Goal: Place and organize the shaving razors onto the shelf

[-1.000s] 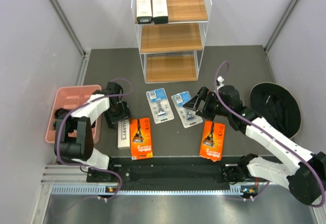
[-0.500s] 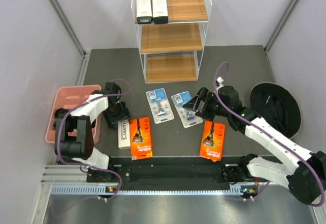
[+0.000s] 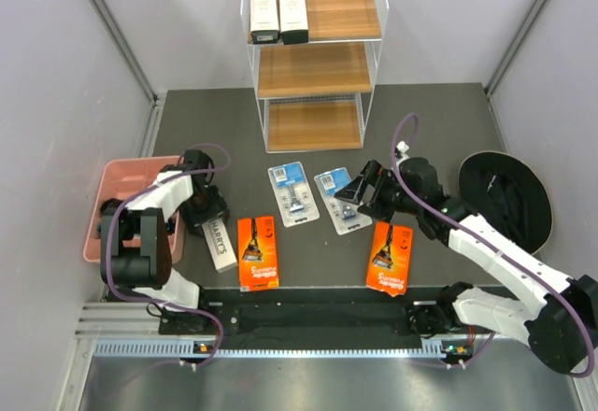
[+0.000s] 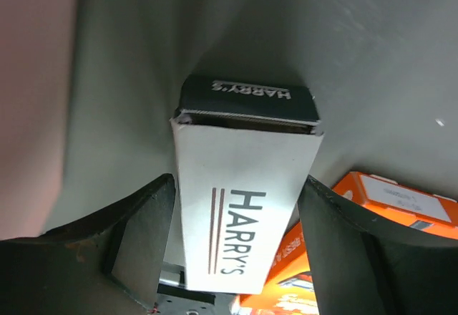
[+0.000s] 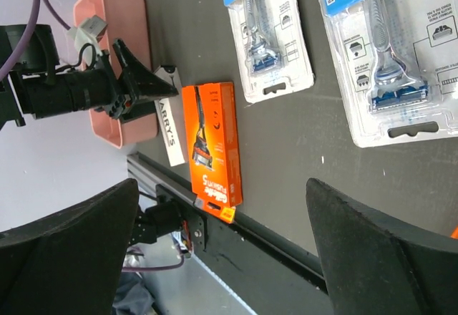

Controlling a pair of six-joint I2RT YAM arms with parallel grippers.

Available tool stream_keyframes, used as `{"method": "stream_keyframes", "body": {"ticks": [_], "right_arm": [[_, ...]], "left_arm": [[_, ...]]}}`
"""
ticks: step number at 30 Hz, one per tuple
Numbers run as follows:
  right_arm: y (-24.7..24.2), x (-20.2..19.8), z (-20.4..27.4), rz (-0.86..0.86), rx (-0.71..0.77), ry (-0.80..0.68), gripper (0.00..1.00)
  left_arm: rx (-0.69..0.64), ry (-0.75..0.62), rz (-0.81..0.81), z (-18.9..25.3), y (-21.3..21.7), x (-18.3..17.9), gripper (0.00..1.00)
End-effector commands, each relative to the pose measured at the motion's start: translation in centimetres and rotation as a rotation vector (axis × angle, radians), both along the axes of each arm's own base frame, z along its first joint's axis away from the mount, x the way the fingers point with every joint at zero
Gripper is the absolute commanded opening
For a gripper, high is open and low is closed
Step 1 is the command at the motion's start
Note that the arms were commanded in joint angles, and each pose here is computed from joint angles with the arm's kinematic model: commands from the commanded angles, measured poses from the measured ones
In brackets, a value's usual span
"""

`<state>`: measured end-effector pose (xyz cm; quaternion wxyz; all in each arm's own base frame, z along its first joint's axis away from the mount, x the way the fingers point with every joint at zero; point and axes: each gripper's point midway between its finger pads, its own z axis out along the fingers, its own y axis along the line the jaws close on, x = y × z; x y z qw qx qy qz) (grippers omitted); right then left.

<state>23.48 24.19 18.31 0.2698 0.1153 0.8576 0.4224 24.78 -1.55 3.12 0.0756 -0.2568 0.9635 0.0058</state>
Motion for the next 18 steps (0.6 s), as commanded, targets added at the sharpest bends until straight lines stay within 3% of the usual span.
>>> {"method": "stream_keyframes", "body": {"ticks": [1, 4, 8, 11, 12, 13, 18], "right_arm": [[0.7, 0.0, 0.4, 0.020, 0.020, -0.018, 0.99], [0.8, 0.1, 0.5, 0.027, 0.020, -0.016, 0.99], [0.9, 0.1, 0.7, 0.033, 0.016, -0.021, 0.99], [1.0, 0.0, 0.6, 0.036, 0.014, -0.020, 0.99], [1.0, 0.0, 0.6, 0.036, 0.012, -0.019, 0.99], [1.0, 0.0, 0.6, 0.039, 0.013, -0.020, 0.99], [1.2, 0.1, 1.1, 0.047, 0.012, -0.031, 0.99]], "left_arm": [[0.089, -0.020, 0.033, -0.2, 2.4, 0.7, 0.73], [0.064, 0.006, 0.021, -1.0, 2.0, 0.7, 0.71], [0.027, 0.024, 0.003, -1.9, 1.3, 0.5, 0.60], [0.013, 0.036, -0.011, -2.3, 1.1, 0.4, 0.47], [0.007, 0.035, -0.012, -2.3, 1.0, 0.4, 0.37], [0.005, 0.030, -0.014, -2.1, 1.0, 0.5, 0.33], [-0.023, -0.027, -0.026, 0.2, 0.4, 1.5, 0.34]]}}
